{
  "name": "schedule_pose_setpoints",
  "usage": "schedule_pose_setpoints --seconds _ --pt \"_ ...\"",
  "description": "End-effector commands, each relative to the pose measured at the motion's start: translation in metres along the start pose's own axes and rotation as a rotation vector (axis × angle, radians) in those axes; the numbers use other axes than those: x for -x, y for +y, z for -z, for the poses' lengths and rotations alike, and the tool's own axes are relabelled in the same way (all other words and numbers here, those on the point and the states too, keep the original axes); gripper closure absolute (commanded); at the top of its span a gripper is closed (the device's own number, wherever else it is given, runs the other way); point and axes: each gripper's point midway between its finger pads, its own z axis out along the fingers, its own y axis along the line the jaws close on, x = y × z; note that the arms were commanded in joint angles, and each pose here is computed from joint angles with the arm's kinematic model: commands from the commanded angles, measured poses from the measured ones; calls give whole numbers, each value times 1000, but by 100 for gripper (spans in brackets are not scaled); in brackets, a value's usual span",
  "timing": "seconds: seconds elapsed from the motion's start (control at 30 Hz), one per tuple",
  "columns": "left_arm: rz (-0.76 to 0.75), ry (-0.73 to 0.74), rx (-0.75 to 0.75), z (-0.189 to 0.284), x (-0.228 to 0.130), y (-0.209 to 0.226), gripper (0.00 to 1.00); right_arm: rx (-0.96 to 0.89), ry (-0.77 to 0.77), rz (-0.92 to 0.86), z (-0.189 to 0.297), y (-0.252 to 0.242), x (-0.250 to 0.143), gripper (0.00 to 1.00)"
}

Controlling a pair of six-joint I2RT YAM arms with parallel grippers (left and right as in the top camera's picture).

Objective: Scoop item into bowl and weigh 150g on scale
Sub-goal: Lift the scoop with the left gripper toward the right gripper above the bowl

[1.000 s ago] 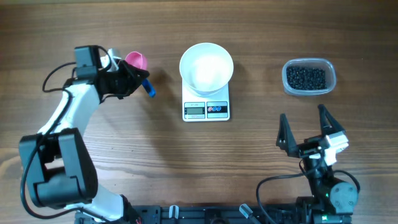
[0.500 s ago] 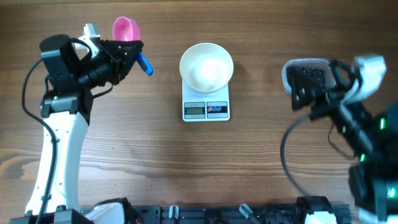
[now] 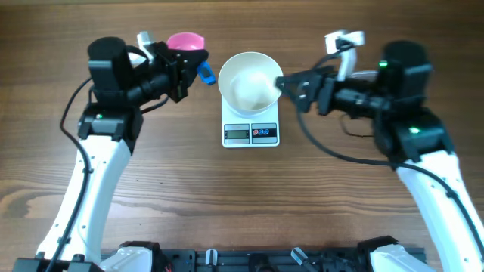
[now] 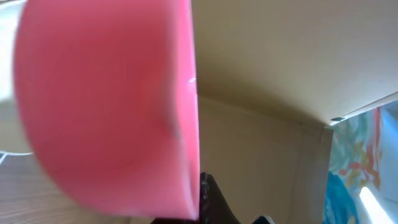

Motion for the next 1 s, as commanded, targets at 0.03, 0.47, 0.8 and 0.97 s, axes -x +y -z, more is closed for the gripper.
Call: schedule_pose_setpoints --seconds 0.03,0.47,0.8,0.97 --pt "-22 -93 -6 -12 -6 -10 96 -79 -38 -105 -36 10 -3 24" --pt "-381 -39 -238 -19 -41 -71 96 37 -98 -643 -86 22 9 46" --pt "-491 36 -379 -10 -63 -101 96 209 -155 -627 -79 56 38 50" --pt "-512 32 -408 -7 -65 -108 96 267 -201 -597 -73 68 52 65"
